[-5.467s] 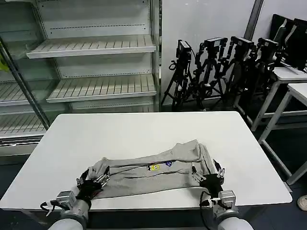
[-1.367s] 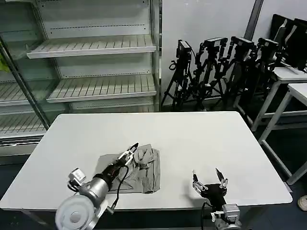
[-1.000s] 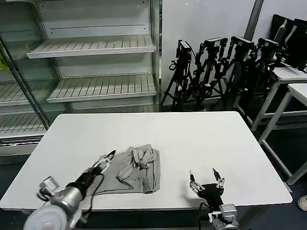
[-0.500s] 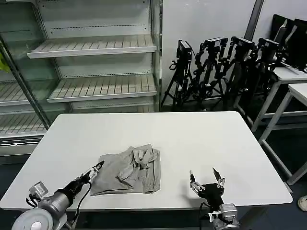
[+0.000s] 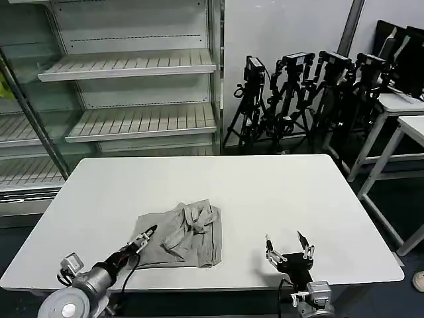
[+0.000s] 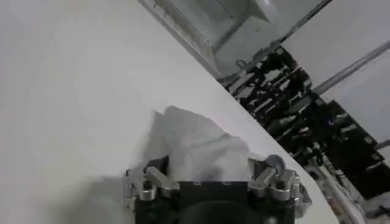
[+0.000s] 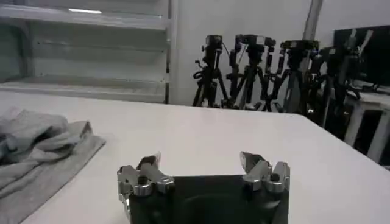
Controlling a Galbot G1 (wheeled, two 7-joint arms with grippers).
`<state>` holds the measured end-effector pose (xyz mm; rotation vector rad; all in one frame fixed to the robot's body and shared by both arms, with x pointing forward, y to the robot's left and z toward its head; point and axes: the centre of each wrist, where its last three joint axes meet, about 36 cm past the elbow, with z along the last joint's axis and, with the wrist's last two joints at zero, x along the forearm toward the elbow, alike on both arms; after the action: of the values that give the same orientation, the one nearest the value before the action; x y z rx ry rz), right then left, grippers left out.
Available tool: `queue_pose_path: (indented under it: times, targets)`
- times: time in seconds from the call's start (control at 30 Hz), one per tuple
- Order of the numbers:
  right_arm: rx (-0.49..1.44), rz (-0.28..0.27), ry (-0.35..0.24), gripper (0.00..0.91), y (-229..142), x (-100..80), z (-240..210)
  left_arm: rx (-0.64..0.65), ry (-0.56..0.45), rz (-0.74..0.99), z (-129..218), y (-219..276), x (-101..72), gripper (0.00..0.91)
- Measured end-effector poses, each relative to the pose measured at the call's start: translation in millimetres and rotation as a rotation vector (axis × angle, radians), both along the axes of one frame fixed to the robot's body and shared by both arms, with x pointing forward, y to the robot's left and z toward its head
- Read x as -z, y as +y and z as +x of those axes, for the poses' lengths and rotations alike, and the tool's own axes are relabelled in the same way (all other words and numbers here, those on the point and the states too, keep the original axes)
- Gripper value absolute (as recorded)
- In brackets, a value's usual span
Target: Fold and organize the clothes.
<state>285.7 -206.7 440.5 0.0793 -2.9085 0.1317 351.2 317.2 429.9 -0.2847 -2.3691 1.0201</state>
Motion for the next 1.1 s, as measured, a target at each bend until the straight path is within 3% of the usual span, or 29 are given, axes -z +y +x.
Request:
queue_pose_path:
  times: [0.07,0.6,1.1]
  targets:
    - [0.001,0.000,0.000,0.907,0,0.0,0,-0.002,0.004,-0.013,2,-1,2.6,0.040]
    - [0.009,0.002,-0.001,0.907,-1,-2.1,-2,-0.036,0.030,-0.069,8,-1,10.9,0.040]
    - [0.010,0.007,-0.007,0.907,1,-6.6,-7,-0.116,0.002,-0.206,2,18,-4.9,0.040]
